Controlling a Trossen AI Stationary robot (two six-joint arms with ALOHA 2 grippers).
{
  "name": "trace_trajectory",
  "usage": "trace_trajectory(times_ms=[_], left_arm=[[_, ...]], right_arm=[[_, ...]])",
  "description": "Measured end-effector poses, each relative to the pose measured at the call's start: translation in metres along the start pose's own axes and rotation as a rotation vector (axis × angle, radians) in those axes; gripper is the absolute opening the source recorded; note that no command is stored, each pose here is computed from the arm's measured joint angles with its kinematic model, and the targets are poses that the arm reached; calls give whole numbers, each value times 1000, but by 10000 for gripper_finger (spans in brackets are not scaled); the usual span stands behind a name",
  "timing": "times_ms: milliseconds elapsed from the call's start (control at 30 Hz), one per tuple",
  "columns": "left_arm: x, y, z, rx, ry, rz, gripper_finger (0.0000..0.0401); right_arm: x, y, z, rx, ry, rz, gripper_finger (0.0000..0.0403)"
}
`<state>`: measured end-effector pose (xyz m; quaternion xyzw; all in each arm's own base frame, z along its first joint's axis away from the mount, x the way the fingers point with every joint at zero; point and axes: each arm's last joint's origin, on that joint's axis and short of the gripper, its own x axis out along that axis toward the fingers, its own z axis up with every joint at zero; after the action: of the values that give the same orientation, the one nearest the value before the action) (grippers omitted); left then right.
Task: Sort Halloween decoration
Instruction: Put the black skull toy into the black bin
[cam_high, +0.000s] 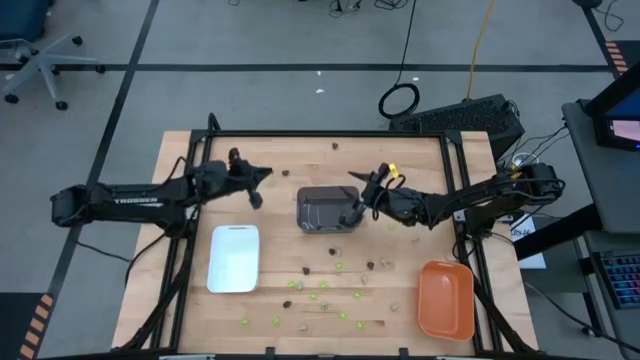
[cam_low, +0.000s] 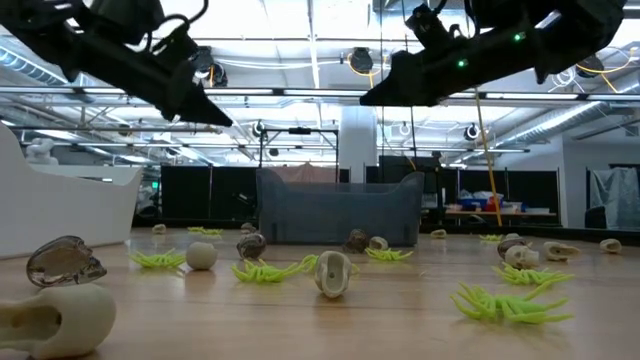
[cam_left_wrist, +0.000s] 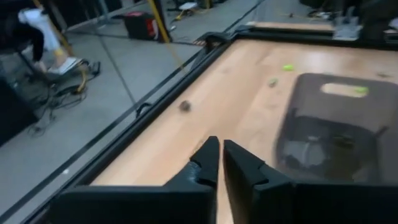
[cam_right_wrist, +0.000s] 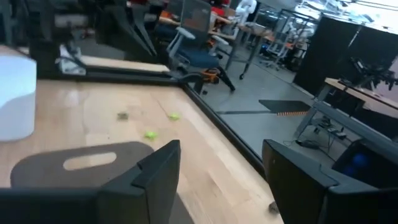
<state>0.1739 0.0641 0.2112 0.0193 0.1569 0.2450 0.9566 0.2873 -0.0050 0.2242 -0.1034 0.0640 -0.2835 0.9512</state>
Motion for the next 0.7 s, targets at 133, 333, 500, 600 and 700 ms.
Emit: trace_trajectory(times_ms=[133, 333, 500, 600, 700], left_arm=[[3, 20, -3, 3, 17, 0, 77], [16, 42, -8, 21, 70, -28, 142], [38, 60, -1, -2, 149, 13, 151], [51, 64, 2, 14, 209, -15, 142], [59, 62, -2, 23, 307, -43, 129]], right_arm=[[3, -5, -1, 4, 4, -19, 214], [7, -10, -1, -35, 0, -41, 214], [9, -14, -2, -25, 1, -57, 214], [9, -15, -2, -25, 5, -58, 214], [9, -14, -4, -34, 22, -54, 214]])
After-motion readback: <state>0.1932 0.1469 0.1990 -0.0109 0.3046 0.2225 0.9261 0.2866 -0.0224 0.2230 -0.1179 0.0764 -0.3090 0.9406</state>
